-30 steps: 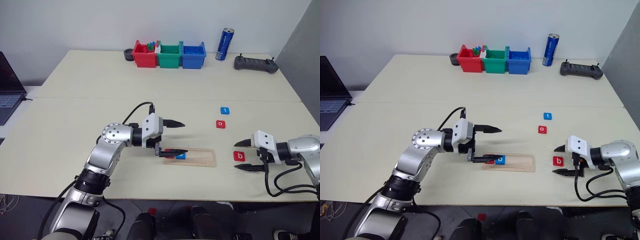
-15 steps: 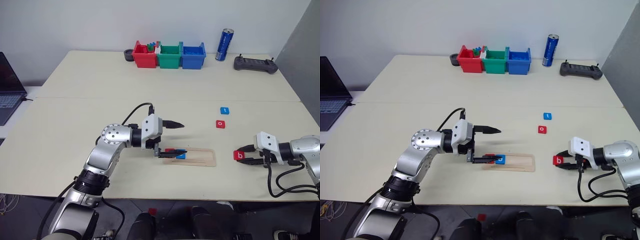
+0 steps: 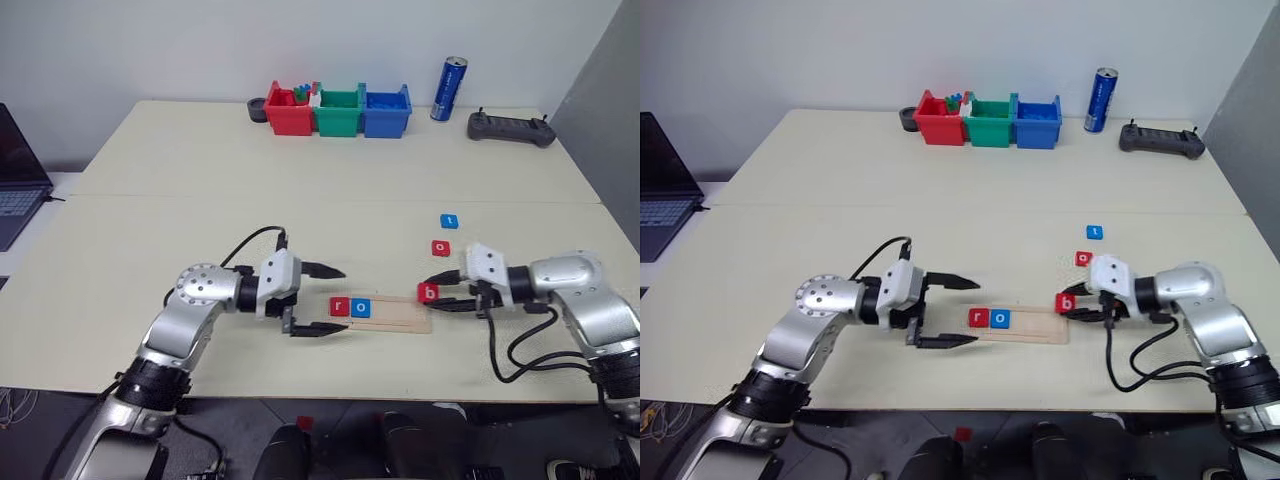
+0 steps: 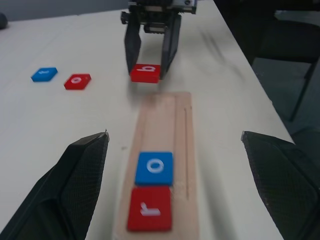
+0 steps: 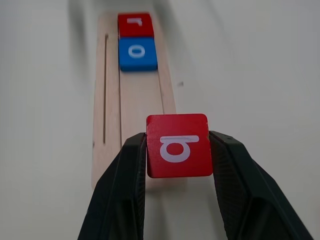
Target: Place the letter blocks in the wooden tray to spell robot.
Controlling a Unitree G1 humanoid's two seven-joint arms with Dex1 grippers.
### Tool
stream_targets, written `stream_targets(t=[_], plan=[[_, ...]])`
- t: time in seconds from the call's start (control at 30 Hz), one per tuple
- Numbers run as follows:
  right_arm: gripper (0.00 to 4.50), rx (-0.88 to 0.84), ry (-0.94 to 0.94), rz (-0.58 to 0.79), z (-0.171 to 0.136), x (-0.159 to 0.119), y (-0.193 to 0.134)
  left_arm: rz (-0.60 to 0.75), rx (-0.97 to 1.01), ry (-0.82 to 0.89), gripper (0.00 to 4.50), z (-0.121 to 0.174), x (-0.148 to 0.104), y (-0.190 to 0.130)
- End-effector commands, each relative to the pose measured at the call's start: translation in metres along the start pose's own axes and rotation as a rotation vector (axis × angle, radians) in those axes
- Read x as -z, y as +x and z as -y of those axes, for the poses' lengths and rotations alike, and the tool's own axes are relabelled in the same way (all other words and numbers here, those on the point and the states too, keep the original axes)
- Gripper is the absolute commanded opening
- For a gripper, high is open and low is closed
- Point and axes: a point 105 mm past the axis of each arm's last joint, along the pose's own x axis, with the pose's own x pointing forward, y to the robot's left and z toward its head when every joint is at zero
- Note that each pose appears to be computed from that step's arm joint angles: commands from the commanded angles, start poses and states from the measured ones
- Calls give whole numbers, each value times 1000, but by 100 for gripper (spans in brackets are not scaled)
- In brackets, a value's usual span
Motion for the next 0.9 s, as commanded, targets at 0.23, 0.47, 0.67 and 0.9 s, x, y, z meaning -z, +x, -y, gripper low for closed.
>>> stream_targets(t=[0.23, 0.47, 0.67, 0.9], plan=[[147, -7, -27, 33, -4, -28, 21, -18, -40, 21, 450, 3, -2, -21], [147, -38, 2, 30, -15, -32, 31, 24, -58, 23, 450, 0, -14, -18], [147, -10, 4, 14, -14, -29, 40, 91, -103, -26, 450, 0, -25, -19], [147, 3, 9, 10, -10, -27, 44, 165, -255, -129, 450, -5, -32, -27]])
